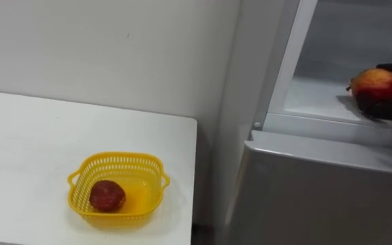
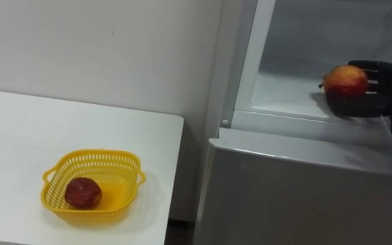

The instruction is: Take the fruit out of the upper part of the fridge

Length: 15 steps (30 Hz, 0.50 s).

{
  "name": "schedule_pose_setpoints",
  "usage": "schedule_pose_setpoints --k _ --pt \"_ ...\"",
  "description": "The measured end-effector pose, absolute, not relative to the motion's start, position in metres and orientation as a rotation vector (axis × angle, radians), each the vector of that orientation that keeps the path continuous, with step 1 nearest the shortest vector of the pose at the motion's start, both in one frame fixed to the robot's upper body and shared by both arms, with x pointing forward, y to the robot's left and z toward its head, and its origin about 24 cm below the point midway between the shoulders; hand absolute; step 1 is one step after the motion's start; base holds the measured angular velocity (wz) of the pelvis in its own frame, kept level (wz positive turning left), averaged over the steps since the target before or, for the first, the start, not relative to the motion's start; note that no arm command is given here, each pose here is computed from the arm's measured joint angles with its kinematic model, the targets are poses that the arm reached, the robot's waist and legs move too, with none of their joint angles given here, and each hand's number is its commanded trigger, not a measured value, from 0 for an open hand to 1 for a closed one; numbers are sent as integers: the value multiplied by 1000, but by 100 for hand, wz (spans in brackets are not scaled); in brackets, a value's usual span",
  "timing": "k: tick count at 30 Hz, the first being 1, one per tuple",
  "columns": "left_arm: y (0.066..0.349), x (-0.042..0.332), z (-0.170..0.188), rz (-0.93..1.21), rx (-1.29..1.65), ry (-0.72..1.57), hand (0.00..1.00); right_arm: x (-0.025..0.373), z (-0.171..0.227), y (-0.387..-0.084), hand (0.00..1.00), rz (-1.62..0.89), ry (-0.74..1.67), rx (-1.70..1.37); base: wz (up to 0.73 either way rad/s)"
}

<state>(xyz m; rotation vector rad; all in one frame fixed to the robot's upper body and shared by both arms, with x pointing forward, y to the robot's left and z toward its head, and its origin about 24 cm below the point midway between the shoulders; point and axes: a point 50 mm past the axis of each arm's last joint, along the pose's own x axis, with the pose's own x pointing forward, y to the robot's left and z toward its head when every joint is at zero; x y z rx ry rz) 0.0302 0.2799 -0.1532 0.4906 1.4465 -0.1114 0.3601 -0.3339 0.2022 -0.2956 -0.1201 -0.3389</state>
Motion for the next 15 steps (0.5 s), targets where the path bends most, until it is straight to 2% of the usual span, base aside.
schedule_pose_setpoints --k 15 --pt "280 34 -153 -109 496 1424 0 364 204 -326 100 -270 -117 -305 2"
